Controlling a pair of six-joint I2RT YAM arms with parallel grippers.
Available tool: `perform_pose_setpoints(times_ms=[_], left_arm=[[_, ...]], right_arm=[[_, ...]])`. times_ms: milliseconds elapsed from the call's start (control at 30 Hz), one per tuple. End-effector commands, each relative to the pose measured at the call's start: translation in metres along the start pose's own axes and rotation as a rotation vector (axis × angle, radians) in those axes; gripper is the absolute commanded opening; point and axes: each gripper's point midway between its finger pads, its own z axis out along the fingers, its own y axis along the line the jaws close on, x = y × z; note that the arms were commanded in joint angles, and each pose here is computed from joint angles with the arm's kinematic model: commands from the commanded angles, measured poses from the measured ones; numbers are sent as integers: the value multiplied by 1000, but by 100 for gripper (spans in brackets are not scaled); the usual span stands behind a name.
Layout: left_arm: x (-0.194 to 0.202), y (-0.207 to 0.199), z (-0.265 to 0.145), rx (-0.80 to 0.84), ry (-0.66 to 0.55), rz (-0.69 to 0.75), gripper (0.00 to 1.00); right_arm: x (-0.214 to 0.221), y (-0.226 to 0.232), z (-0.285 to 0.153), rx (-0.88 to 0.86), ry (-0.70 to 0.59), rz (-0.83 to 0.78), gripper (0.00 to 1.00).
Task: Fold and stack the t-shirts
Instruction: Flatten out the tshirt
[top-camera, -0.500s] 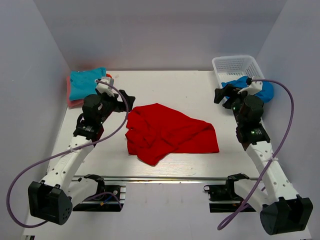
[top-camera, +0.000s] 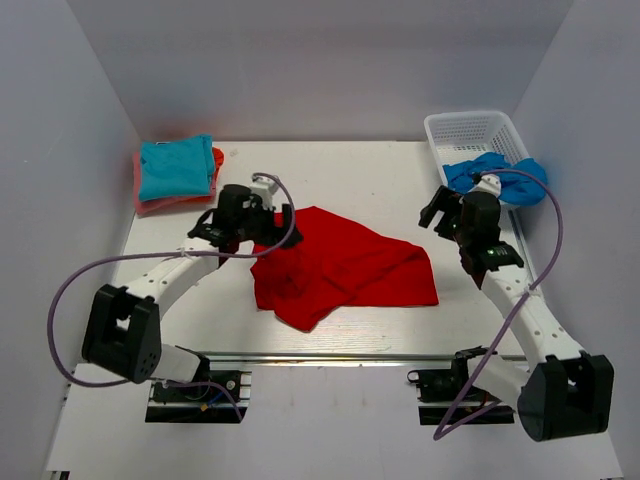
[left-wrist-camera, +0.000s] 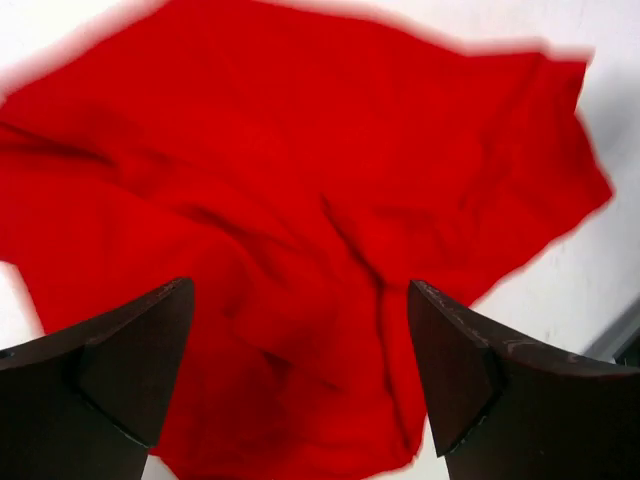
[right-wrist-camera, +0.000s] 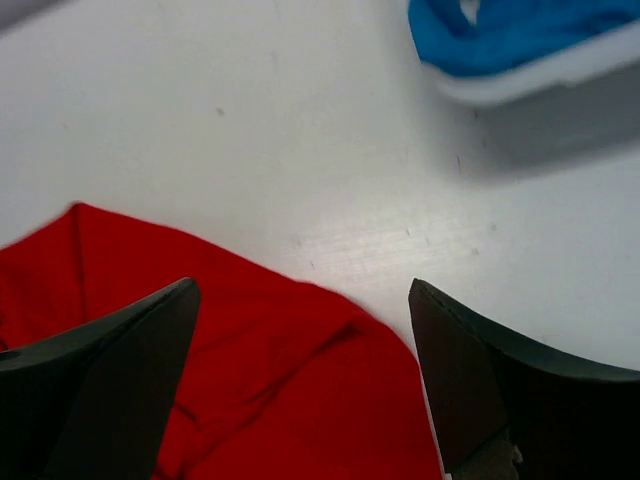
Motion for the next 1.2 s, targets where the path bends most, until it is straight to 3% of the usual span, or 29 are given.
perform_pose_setpoints(times_ms=[0,133,233,433,633,767,800,833,900,1033,1167], left_arm=[[39,-29,6,59,119,9,96],[78,-41,20,47,251,20,96],[87,-45,20,13,275,51,96],[116,-28,15,-138,345,80,86],[142,-37,21,-112,421,103,75],[146,-36,24,-145,441,116,50],[140,-36,25,-154,427,119,34],[140,-36,25,-154,427,119,28],[130,-40,27,-142,394,122,0],[108,-48,20,-137,314,108,0],[70,-59,5,-125,171,102,0]], right_arm=[[23,-17,0,101,123,2,90],[35,-32,-1,182,175,7,90],[37,-32,-6,180,176,9,90],[42,-32,-14,157,173,14,90],[52,-28,-15,121,201,18,90],[60,-27,-15,104,218,27,90],[65,-24,-15,83,232,32,90],[68,-23,-15,71,241,27,89],[77,-14,-13,17,270,20,89],[99,4,-13,-122,352,-21,80],[114,22,-13,-224,401,-44,80]])
